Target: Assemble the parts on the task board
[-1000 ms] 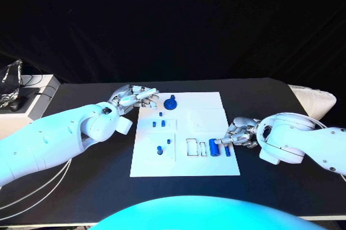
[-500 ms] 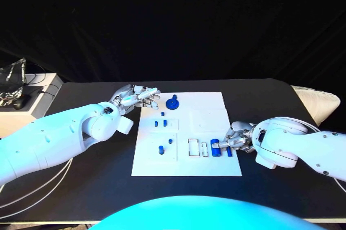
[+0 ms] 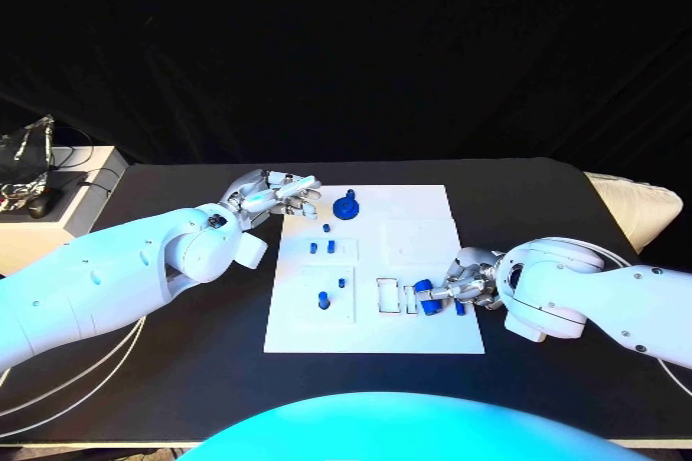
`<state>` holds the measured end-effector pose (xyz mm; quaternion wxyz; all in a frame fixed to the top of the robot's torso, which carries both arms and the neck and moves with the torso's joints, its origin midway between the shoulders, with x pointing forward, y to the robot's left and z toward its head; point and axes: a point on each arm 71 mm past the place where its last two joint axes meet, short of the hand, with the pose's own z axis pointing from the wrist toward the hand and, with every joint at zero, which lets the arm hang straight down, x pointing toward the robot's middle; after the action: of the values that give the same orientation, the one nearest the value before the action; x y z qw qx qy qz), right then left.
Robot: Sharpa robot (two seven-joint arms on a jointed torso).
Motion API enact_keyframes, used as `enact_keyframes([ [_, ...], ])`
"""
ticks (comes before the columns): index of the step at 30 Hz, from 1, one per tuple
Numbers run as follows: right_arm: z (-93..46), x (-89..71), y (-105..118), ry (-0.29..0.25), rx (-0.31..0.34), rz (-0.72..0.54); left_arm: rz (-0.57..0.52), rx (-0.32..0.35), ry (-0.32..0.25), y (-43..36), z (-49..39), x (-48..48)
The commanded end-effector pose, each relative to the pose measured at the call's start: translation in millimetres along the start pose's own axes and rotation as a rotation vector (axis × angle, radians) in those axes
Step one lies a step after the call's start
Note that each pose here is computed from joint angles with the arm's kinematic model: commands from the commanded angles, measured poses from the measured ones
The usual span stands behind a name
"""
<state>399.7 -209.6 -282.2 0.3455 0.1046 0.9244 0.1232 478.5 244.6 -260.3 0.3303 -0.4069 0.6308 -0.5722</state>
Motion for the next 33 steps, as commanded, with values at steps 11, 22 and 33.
enact_keyframes([
  [11,9.3,15.3,3,0.058,0.013,-0.044,-0.008,0.007,0.011,-1.2,-0.7,1.1],
  [22,10.5,18.4,7,0.063,0.0,-0.051,-0.011,0.002,0.012,-0.9,-0.9,1.2],
  [33,10.1,18.1,3,0.121,0.01,0.086,-0.013,-0.003,0.012,-0.4,-0.6,1.2],
])
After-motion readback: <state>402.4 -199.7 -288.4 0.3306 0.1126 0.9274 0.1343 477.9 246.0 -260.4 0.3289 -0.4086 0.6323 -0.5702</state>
